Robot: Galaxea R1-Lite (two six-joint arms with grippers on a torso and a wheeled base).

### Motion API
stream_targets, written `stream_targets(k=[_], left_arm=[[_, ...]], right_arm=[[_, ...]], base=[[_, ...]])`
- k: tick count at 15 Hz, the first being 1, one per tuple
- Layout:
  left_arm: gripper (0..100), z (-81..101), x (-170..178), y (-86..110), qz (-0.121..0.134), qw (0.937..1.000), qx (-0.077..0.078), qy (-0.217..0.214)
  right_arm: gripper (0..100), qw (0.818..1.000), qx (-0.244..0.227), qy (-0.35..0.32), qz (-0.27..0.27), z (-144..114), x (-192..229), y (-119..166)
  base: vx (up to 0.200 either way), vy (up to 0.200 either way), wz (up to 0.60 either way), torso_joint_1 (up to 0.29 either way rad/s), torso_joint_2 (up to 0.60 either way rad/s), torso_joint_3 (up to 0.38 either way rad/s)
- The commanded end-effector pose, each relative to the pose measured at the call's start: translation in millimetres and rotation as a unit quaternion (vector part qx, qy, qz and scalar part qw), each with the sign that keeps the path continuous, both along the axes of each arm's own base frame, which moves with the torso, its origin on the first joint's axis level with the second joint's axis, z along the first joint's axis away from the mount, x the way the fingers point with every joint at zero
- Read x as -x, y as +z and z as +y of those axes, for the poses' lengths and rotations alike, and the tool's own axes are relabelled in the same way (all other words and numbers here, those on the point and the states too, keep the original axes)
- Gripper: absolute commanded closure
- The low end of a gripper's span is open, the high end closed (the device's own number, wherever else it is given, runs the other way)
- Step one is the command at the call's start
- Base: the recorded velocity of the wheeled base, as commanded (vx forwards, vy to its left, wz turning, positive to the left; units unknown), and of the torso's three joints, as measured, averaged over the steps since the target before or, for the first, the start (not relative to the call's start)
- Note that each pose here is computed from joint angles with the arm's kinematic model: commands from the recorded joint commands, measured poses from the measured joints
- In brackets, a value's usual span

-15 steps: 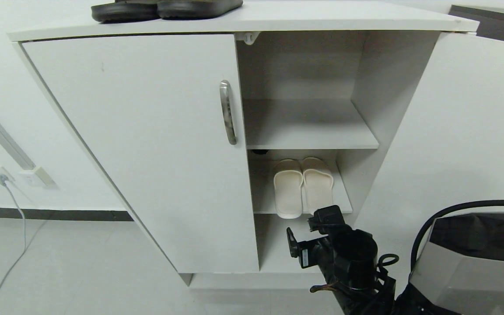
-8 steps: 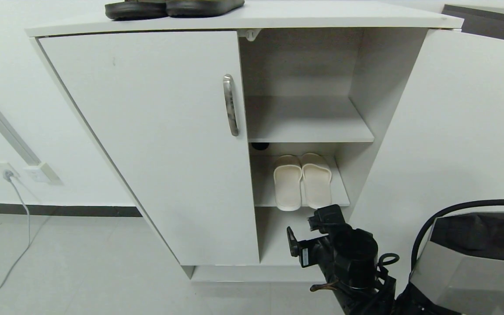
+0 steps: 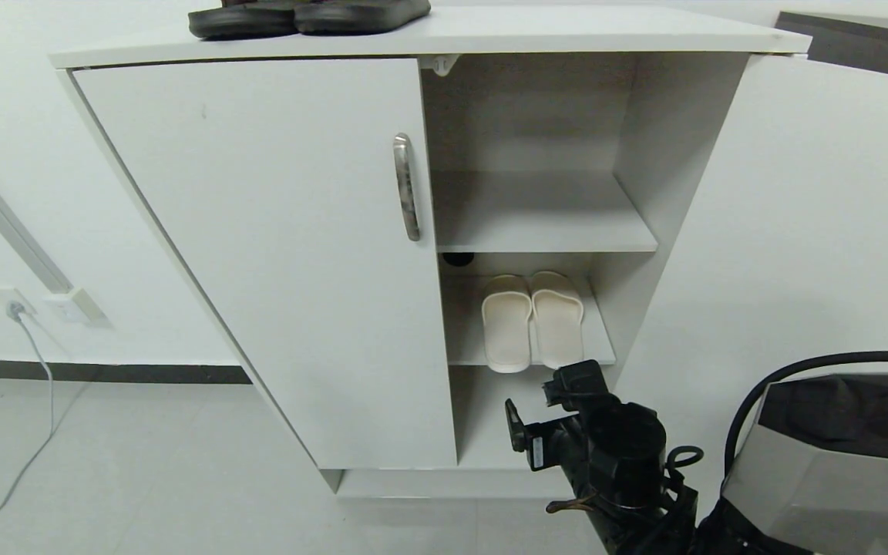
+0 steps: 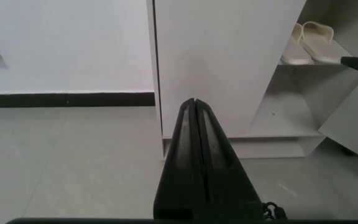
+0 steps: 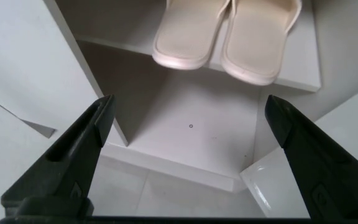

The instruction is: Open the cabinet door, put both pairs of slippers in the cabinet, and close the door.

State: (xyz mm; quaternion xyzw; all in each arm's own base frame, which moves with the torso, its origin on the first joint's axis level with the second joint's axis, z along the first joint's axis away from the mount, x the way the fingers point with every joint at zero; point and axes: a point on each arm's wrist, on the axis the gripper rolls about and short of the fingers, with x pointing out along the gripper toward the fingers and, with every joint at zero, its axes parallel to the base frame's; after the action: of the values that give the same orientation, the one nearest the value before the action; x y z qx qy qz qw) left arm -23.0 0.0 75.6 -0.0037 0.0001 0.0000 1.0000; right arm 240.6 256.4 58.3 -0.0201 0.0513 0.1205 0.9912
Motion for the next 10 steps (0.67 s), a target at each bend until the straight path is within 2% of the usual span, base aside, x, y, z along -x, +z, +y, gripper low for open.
stream_targets(k=[1,10], left_arm=[[100,0.0,-0.1,0.0,0.001,1.0,0.0,0.0],[100,0.0,-0.1,0.0,0.001,1.0,0.0,0.001]], right_arm=[[0,1.0,0.0,0.0,0.0,0.2,0.1,-0.2],[0,1.0,0.002,0.001,-0.001,0.4,0.0,-0.8]], base=[[0.0,0.0,0.0,0.002,-0.01,0.149],[0.0,0.0,0.0,0.001,0.0,0.181]])
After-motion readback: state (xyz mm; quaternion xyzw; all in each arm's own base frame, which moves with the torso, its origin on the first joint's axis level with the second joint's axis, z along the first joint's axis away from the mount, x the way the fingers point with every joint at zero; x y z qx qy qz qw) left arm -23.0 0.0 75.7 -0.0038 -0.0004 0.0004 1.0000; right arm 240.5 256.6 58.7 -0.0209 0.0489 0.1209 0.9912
